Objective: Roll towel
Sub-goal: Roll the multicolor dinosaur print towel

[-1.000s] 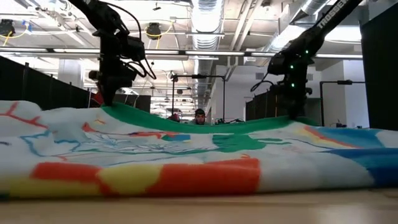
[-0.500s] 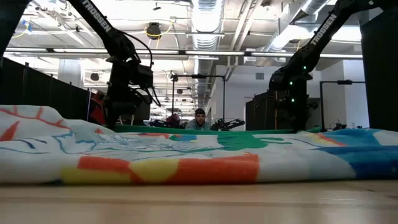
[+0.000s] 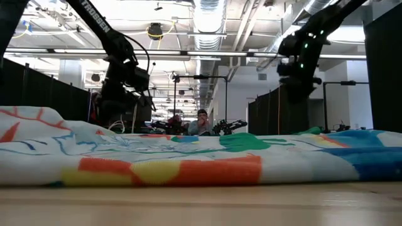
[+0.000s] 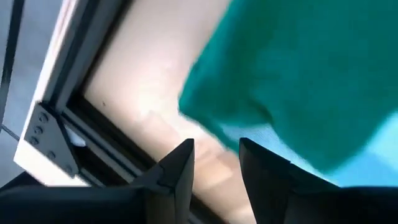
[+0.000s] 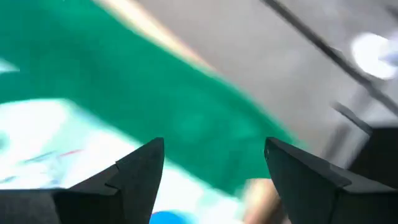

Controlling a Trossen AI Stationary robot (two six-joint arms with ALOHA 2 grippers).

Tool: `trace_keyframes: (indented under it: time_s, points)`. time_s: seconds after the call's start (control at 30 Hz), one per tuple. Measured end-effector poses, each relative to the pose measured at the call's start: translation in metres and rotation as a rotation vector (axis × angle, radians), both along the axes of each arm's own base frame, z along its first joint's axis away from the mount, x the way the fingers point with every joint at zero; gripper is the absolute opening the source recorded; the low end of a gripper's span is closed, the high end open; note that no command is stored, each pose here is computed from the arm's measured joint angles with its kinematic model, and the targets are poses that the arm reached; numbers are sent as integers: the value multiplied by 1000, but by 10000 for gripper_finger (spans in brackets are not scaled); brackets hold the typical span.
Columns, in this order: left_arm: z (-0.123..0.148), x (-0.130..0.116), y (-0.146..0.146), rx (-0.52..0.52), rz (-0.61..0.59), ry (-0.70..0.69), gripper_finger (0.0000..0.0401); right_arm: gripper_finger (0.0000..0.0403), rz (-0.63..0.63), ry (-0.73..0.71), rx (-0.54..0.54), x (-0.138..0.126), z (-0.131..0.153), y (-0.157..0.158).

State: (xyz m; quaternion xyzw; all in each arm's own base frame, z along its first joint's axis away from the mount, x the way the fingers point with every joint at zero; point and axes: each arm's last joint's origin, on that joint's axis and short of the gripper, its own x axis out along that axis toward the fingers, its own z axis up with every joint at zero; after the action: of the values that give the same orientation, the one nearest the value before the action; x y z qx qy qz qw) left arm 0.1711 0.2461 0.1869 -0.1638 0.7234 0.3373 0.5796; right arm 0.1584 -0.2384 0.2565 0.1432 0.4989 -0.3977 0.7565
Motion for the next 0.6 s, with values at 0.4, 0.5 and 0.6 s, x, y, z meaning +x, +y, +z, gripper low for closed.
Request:
trace_keyframes:
  time_s: [0.4,0.5,0.6]
  points:
    - [69,70,-83,112,-121,-572,114,208,356,11,174,41,-82,110]
    - [63,97,-114,101,-257,-623,114,185,391,-2,175,52,-85,133]
    - [37,106,-142,70,-326,-632,114,147,419,-26,168,62,-88,152]
